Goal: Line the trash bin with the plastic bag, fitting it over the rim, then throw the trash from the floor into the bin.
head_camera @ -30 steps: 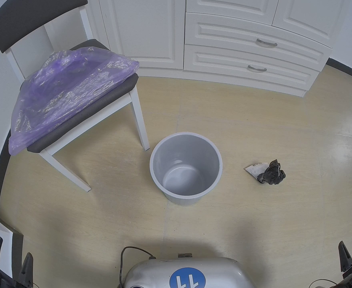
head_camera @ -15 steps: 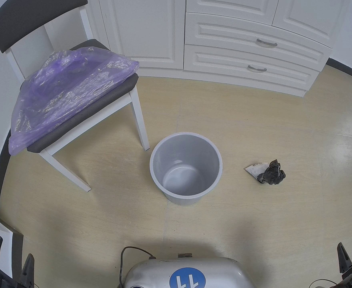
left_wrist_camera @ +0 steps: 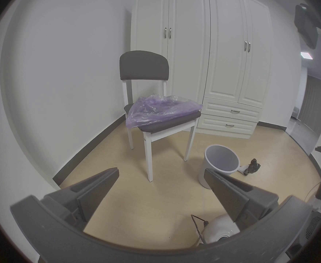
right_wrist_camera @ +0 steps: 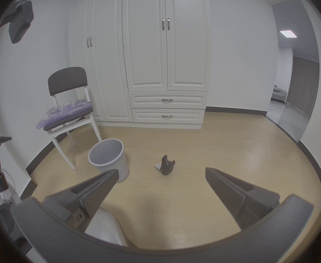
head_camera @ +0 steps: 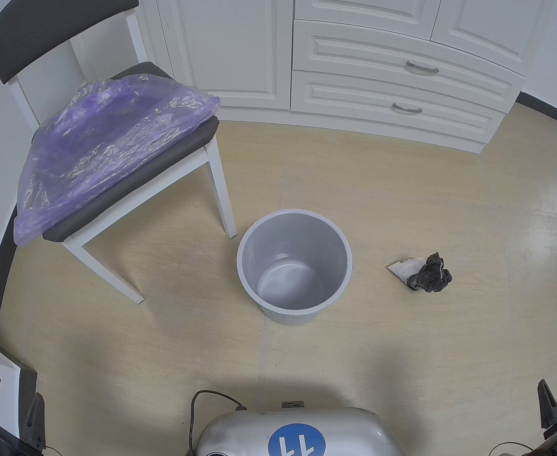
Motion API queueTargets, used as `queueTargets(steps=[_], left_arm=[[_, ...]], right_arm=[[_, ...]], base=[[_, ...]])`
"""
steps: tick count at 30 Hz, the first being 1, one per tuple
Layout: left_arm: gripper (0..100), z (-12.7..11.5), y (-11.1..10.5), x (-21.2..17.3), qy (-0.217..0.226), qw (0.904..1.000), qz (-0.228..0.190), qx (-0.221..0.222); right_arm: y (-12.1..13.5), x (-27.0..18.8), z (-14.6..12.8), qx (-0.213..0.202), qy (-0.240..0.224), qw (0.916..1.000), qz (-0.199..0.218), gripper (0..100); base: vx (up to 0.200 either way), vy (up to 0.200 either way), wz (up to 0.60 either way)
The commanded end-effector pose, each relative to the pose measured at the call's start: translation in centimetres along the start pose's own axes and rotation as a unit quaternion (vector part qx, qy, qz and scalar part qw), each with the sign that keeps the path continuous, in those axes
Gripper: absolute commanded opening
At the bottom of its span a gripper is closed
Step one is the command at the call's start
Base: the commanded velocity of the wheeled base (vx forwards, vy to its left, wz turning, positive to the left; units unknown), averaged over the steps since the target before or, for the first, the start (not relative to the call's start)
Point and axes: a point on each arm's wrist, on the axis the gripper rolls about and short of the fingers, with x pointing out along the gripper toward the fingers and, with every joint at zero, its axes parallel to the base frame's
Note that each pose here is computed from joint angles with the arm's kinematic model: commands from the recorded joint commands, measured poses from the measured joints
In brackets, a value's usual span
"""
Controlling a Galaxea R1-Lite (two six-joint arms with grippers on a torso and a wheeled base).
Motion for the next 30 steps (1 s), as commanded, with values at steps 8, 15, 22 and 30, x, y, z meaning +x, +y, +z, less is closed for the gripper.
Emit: queueTargets(steps=[8,15,22,30], left_arm=[[100,2.8,-0.6,-0.7,-0.129,0.9851,-0.096,0.060],[100,0.8,-0.2,-0.1,-0.063,0.9958,-0.041,0.053],[100,1.8,-0.3,-0.2,-0.058,0.9960,-0.039,0.055],[100,6.2,-0.8,3.1,0.074,0.9943,-0.049,0.060]], right_arm=[[0.1,0.0,-0.5,-0.040,-0.001,0.9991,0.014,100],[0.2,-1.6,4.6,0.129,-0.103,0.9846,0.057,100],[0.3,-0.9,4.2,0.031,-0.050,0.9968,0.054,100],[0.4,3.6,7.0,-0.106,0.082,0.9896,0.052,100]], base=[[0.000,0.000,0.00],[0.000,0.000,0.00],[0.000,0.000,0.00],[0.000,0.000,0.00]])
